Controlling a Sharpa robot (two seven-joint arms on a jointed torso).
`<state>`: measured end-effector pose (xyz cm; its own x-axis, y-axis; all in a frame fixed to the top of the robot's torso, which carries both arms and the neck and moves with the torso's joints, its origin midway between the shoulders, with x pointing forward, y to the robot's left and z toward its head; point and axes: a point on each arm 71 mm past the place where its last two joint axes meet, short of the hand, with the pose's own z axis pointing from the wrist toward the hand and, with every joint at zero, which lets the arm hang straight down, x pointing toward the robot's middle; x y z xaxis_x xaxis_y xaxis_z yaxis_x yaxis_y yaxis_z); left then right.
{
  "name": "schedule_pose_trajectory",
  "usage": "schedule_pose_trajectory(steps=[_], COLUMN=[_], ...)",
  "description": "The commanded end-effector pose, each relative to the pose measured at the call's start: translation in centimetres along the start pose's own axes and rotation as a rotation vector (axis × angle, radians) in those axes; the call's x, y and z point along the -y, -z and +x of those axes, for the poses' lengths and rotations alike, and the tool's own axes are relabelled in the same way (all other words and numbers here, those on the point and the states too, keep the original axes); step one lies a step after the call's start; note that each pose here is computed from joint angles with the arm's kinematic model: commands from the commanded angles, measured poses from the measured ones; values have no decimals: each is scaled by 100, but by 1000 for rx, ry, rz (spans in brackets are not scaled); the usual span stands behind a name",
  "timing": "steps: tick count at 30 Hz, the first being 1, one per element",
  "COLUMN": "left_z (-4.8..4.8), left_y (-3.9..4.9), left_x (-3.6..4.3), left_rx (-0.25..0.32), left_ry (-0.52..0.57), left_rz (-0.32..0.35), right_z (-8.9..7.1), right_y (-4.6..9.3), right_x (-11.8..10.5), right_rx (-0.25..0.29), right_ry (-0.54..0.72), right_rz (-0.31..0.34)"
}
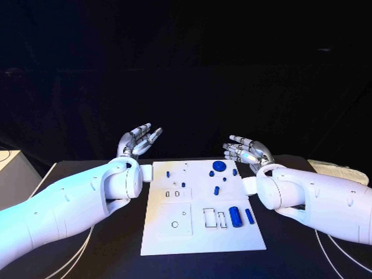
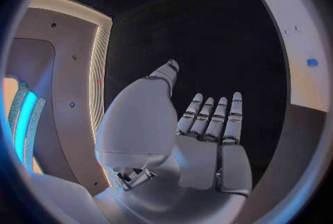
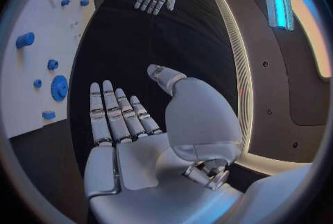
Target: Assemble the parts on the task board
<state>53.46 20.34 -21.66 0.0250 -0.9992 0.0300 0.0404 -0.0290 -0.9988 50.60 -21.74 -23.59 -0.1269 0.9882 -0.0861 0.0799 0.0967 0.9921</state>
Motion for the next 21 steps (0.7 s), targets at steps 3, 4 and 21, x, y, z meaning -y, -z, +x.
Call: schedule_pose_trajectory(steps=[3,4,21], left_z=[76,76,-104], left_y=[-77,-81,225], left_x=[20,21,212], left_rx=[-108,-109,-224], left_ry=[5,5,6], left_rz=[10,11,21], right_z=[69,66,-104], right_y=[-48,-52,-143], right_x=[20,21,-304], right_rx=[-168,-171,-278], right_ry=[24,26,860], right_rz=[45,47,-372])
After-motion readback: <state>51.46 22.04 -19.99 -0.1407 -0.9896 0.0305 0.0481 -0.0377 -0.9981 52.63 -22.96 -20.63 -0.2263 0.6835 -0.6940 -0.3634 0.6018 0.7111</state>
